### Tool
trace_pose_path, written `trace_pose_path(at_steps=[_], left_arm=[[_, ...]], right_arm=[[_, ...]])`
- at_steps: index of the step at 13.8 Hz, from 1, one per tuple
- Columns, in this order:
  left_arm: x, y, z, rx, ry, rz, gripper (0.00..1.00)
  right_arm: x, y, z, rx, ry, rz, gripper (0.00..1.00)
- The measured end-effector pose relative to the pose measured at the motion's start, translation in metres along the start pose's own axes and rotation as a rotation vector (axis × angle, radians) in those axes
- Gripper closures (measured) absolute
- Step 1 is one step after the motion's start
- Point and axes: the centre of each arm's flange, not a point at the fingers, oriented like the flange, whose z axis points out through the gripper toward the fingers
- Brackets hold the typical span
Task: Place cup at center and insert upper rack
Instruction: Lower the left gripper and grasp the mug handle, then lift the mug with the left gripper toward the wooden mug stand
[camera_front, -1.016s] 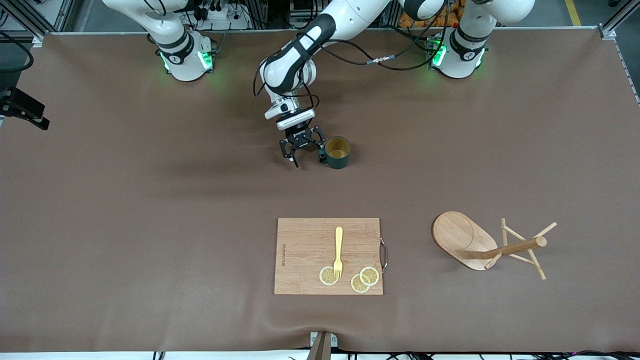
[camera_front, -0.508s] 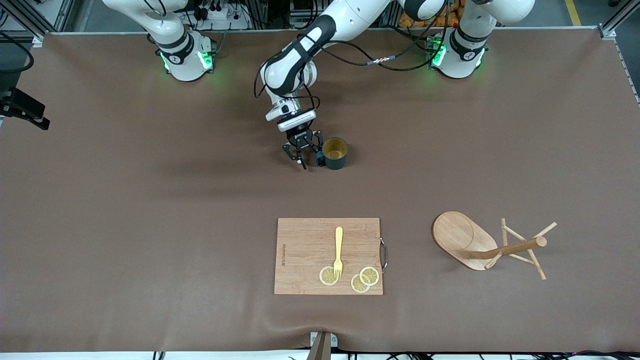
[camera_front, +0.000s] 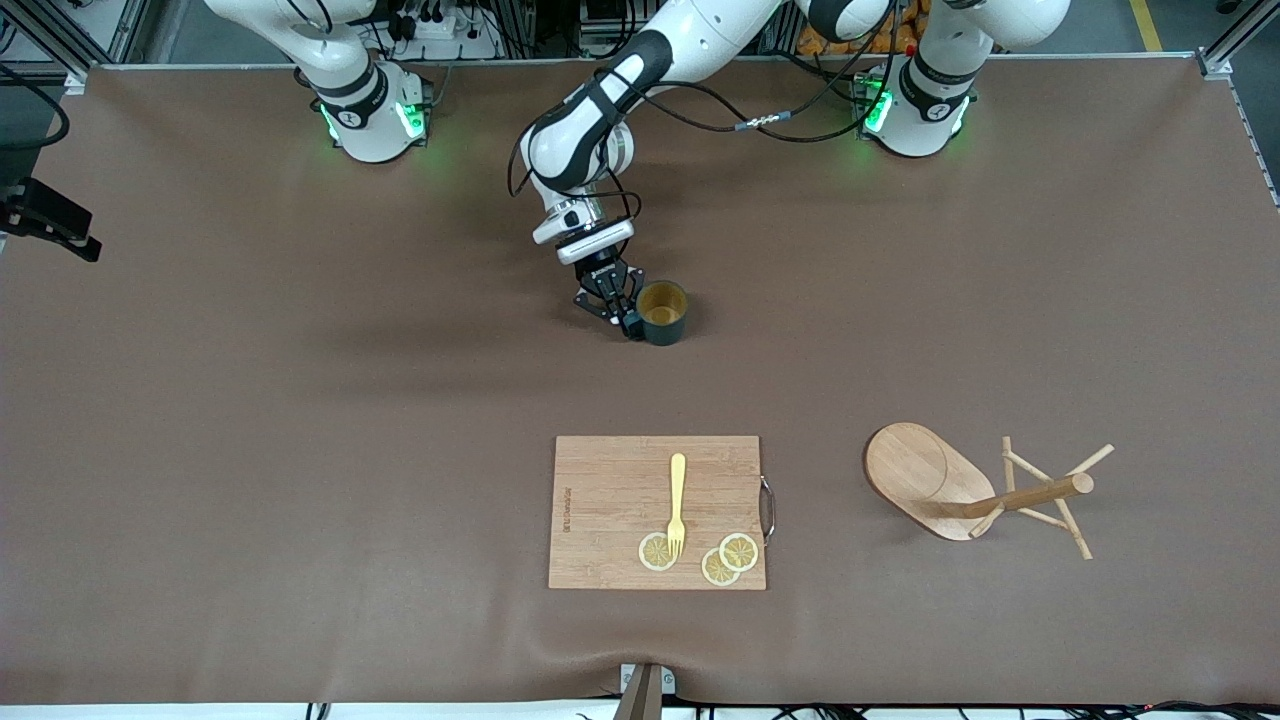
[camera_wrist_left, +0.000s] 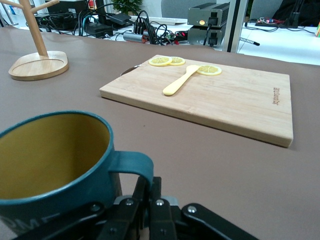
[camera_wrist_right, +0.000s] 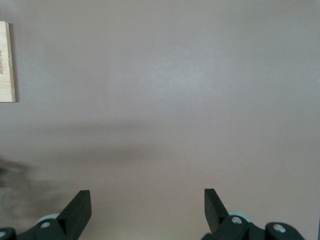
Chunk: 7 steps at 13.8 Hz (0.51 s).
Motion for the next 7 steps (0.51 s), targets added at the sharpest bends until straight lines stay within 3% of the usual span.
trace_pose_path(at_steps=[3, 7], left_arm=[[0.034, 0.011, 0.009, 0.033, -0.015, -0.067, 0.95], [0.144, 0.023, 0.035, 0.135, -0.117, -0.192, 0.95]], right_arm=[[0.0, 0.0, 0.0, 0.0, 0.0, 0.0, 0.0], [0.0, 0.0, 0.0, 0.0, 0.0, 0.001, 0.0]])
